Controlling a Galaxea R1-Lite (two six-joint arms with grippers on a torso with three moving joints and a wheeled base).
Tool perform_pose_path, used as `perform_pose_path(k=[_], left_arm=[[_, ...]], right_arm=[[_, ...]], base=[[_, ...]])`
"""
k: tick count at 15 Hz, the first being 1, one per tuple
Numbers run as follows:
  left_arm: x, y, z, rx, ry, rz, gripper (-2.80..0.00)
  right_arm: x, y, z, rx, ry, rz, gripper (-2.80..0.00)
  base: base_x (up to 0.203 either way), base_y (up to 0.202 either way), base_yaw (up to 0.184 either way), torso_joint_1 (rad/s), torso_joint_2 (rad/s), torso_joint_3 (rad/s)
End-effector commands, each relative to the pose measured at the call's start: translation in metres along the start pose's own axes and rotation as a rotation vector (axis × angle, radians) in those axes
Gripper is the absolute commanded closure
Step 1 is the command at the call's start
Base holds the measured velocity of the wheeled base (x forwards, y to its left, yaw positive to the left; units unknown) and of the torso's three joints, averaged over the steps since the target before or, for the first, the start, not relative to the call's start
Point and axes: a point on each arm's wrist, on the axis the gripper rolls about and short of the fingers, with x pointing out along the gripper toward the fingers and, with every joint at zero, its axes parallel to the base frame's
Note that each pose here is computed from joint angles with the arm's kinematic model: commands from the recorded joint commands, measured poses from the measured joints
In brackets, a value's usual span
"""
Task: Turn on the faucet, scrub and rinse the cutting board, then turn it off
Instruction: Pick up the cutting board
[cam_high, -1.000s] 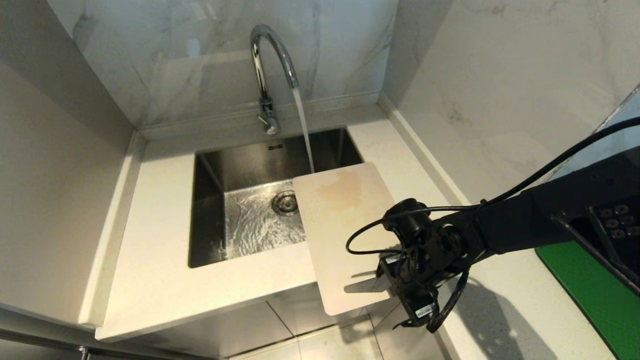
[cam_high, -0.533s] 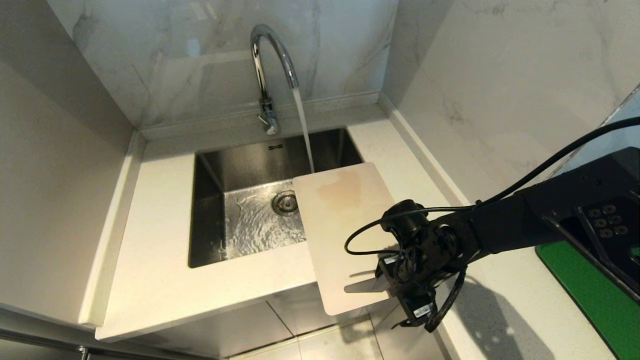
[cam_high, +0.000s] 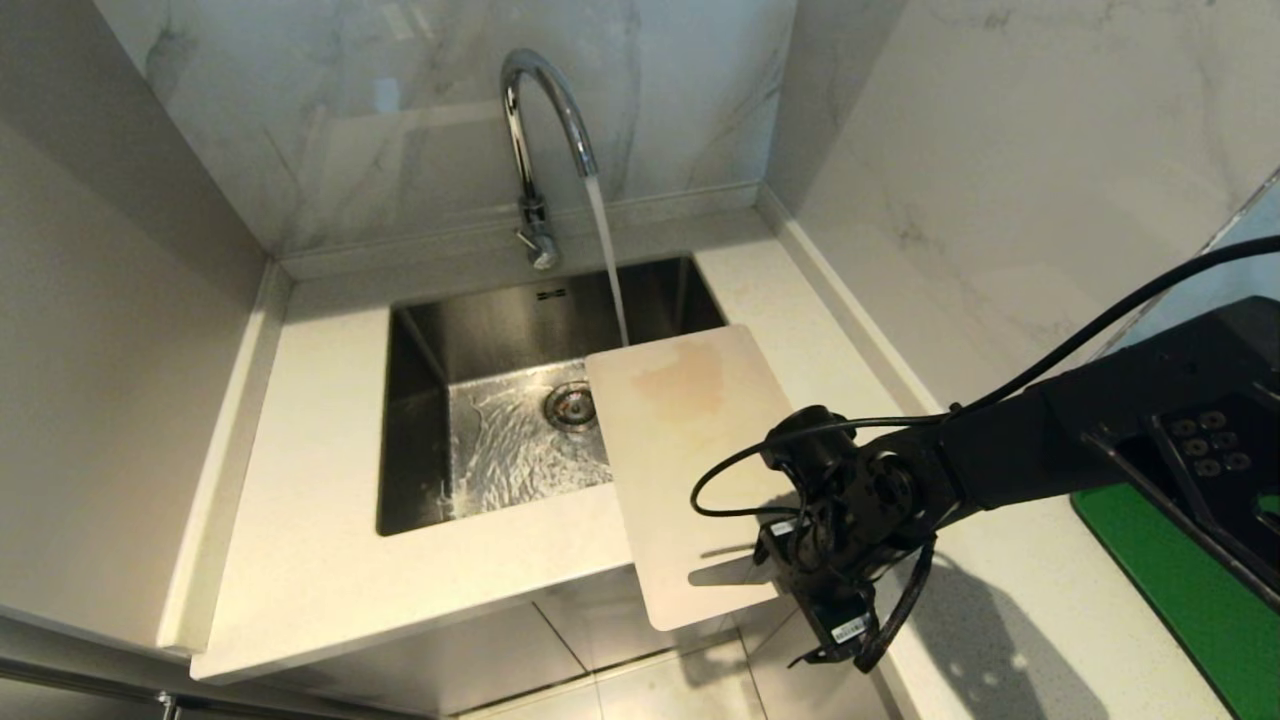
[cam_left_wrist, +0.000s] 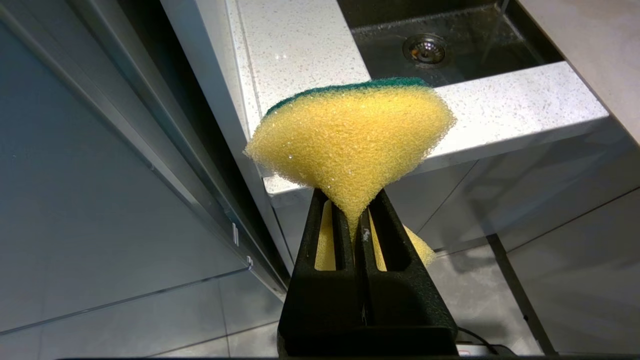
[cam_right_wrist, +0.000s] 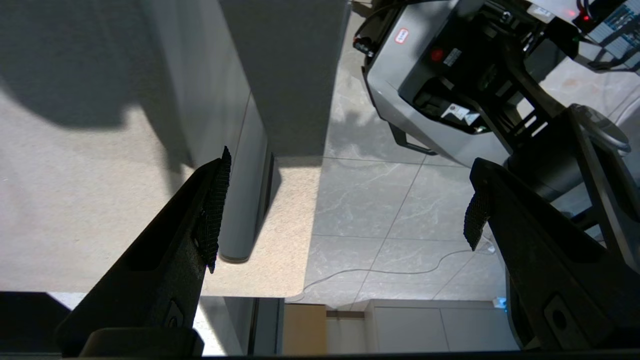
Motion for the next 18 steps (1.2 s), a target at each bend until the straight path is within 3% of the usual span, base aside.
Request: perform_pose_path(k=[1,10,18], left_arm=[[0.0,0.0,0.0,0.0,0.002,0.0,0.0],[0.0,0.0,0.0,0.0,0.002,0.001,0.0],[0.0,0.0,0.0,0.0,0.002,0.0,0.0]], right_arm=[[0.005,-0.002,0.0,0.008,0.0,-0.022,-2.8],[0.031,-0.007,0.0,0.004,0.002,-0.1,-2.8],[0.043,-0.003,0.001,0.002,-0.025,-0.117,-2.8]], base=[[0.0,0.0,0.0,0.0,0.0,0.0],[0.0,0.0,0.0,0.0,0.0,0.0],[0.0,0.0,0.0,0.0,0.0,0.0]])
